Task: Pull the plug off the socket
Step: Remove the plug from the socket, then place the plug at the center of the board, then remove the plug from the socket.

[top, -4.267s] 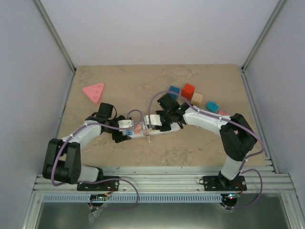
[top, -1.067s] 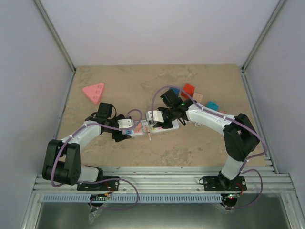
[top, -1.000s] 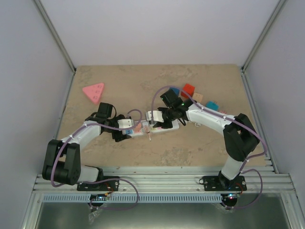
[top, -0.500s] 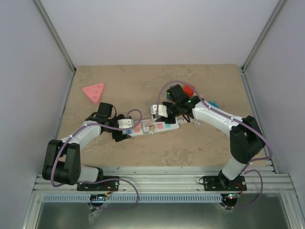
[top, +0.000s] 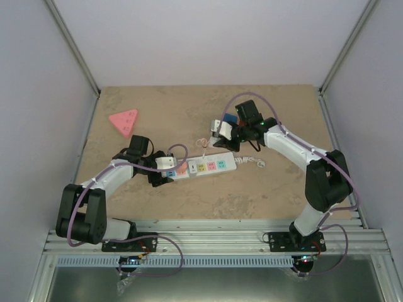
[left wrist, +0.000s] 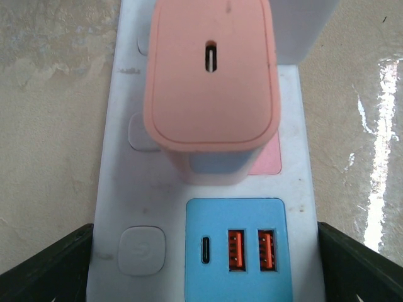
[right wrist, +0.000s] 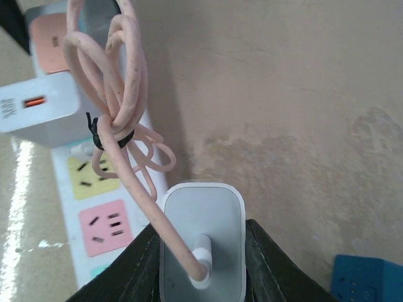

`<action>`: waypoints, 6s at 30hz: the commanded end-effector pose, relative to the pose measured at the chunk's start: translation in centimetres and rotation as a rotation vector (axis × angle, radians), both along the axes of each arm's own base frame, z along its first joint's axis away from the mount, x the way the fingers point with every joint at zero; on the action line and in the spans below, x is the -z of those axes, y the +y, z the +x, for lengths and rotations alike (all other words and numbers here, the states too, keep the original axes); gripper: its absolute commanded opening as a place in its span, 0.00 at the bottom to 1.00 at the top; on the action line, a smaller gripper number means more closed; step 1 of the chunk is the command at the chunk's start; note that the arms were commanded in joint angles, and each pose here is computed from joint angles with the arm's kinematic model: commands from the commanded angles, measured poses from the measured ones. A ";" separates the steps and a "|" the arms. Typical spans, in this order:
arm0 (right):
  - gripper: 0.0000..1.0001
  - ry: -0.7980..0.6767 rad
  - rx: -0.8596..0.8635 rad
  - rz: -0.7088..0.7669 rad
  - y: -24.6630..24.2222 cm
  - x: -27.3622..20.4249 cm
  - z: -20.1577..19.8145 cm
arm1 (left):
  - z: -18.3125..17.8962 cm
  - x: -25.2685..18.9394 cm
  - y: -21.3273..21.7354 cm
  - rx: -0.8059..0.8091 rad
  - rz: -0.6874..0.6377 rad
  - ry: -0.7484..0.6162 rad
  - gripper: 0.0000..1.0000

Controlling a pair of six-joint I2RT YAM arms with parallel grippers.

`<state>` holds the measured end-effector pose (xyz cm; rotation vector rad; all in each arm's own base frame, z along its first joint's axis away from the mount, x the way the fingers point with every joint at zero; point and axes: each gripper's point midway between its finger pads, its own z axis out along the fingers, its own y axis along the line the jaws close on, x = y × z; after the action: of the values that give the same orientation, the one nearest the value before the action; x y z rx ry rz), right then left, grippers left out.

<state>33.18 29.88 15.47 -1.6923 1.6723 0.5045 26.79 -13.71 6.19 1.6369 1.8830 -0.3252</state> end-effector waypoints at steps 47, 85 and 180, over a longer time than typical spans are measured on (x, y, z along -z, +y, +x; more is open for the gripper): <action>0.01 -0.248 0.757 -0.563 -29.2 7.5 1.4 | 0.8 -2.2 -1.3 0.034 -0.092 -0.058 0.00; 0.98 -0.208 0.186 -0.182 -16.4 -0.1 -7.2 | 0.8 -2.4 -1.4 0.035 -0.100 -0.062 0.00; 0.41 0.000 -0.299 -0.071 8.6 3.9 -8.9 | 1.0 -4.0 -1.2 0.014 -0.109 -0.147 0.00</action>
<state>25.07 38.58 10.59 -1.9996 1.4736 0.5610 26.23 -13.78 7.26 1.6111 1.8541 -0.3144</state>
